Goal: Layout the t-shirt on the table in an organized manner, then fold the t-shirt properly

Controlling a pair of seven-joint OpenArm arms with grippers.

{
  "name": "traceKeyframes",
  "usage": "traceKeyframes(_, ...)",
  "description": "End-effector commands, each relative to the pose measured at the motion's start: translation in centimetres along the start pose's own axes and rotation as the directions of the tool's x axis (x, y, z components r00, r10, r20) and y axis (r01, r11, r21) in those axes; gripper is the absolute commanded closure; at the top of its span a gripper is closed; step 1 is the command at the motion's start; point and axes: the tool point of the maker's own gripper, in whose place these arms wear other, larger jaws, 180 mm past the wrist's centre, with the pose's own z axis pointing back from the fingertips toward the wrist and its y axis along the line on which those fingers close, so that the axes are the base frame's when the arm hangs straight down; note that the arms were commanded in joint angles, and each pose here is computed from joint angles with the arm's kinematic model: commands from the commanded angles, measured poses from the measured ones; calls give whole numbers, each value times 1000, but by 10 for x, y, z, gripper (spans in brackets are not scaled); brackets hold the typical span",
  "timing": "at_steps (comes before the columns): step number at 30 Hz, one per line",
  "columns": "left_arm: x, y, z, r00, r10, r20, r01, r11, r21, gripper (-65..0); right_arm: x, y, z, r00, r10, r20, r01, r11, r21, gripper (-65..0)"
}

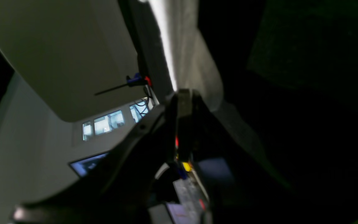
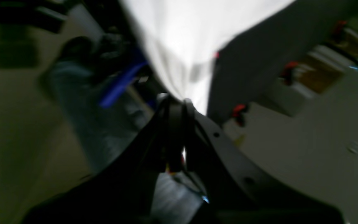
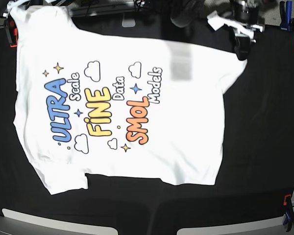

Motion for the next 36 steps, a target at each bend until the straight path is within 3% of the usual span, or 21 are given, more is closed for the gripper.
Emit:
traceKeyframes(1,-2,8,7,1000,13,1,-13,999,40,0,-4,-5,2,1000,-3,-20,2,1000,-18,0)
traceKeyframes(7,-4,6,36,999,-36,-23,38,997,63,0,-4,-7,2,1000,1,-19,-2,1000,-25,0)
traceKeyframes(13,2,21,41,999,35,-6,-34,994,109,0,1,-28,4,1000,-22,13,24,990,-143,0)
traceKeyframes(16,5,32,34,998,58,1,-57,989,137,0,1,-27,4,999,-32,13,34,990,-139,0)
traceKeyframes(23,12,7,28,981,190,27,-190,982,-18,0,2,-27,4,999,-32,18,34,990,-137,0)
traceKeyframes(27,11,7,28,981,190,26,-190,982,-18,-138,2,-27,4,999,-32,17,34,990,-136,0)
traceKeyframes(30,8,1,28,977,212,0,-212,976,-46,-140,2,-27,4,999,-32,17,34,990,-136,0)
traceKeyframes(36,10,-26,31,976,216,-24,-216,957,-195,-140,2,-27,4,999,-32,17,34,990,-136,0)
